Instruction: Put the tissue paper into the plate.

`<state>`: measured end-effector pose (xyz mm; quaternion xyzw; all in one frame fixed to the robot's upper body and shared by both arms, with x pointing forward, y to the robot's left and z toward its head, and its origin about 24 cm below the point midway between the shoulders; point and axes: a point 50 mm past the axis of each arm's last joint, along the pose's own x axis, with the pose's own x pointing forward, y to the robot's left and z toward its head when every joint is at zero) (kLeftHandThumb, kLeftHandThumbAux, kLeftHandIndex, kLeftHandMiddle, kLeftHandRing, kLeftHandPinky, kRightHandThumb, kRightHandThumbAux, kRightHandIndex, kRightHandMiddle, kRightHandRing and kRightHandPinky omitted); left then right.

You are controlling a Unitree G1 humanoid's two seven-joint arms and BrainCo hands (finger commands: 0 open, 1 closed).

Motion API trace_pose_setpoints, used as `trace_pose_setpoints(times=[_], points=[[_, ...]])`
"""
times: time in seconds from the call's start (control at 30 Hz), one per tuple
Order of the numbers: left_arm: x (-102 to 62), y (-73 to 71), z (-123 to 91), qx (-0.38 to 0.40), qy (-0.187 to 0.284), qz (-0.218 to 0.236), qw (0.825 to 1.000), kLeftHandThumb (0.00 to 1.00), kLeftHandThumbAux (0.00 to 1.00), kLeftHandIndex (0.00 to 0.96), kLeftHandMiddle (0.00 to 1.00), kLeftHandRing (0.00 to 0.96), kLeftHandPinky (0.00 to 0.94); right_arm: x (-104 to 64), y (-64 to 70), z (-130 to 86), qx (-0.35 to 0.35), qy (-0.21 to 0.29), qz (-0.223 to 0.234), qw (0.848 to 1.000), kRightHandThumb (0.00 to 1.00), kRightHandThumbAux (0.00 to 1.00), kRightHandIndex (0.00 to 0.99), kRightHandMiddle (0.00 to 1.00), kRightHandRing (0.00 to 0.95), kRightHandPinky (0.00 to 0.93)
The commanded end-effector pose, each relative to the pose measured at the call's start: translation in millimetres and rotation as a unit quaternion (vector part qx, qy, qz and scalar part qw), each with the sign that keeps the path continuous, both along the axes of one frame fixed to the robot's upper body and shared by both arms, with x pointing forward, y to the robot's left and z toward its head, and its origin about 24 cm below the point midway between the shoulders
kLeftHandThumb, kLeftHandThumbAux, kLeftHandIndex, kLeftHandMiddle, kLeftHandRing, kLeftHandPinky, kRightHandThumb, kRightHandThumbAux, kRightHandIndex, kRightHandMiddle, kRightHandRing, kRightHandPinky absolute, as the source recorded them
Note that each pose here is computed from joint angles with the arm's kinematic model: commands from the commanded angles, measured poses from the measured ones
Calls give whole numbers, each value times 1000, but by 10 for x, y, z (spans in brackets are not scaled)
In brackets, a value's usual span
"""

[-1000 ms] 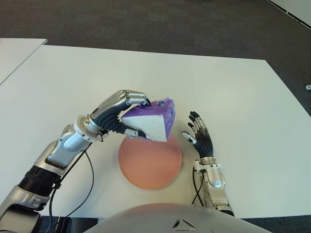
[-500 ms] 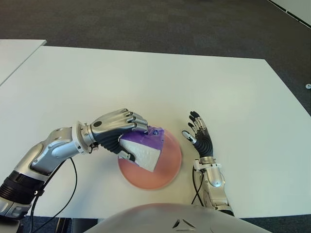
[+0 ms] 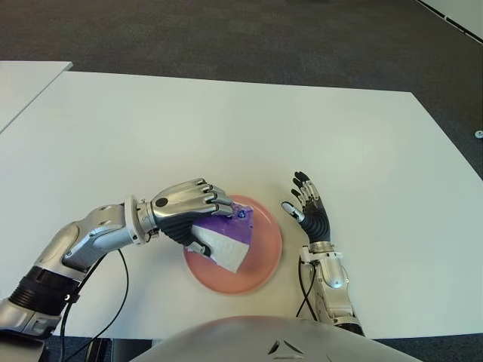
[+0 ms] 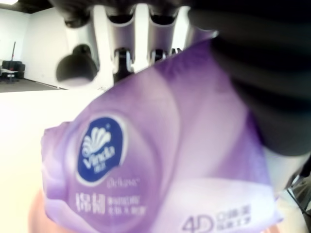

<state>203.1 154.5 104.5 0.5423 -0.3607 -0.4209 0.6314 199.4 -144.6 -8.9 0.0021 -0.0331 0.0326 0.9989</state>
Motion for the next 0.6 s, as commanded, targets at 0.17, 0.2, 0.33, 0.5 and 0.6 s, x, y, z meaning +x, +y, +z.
trace_pose_setpoints(times=[0.17, 0.2, 0.33, 0.5, 0.6], points=[[21, 18, 12, 10, -42, -4, 999, 748, 693, 444, 834, 844, 858, -401, -24, -518, 7, 176, -21, 984, 0, 608, 0, 0, 0, 0], [10, 21, 14, 17, -44, -8, 999, 748, 693, 444, 834, 844, 856, -401, -24, -520, 7, 176, -21, 984, 0, 607, 0, 0, 0, 0], [-22, 26, 15, 36, -50, -15, 998, 748, 694, 444, 833, 842, 851, -398, -24, -525, 7, 178, -21, 984, 0, 602, 0, 0, 0, 0], [-67, 23, -4, 37, -56, -7, 998, 747, 694, 443, 826, 836, 833, -393, -16, -525, 10, 182, -21, 983, 0, 599, 0, 0, 0, 0], [-90, 8, -41, 27, -55, 3, 998, 746, 695, 443, 823, 833, 830, -390, -13, -518, 11, 181, -21, 983, 0, 597, 0, 0, 0, 0]])
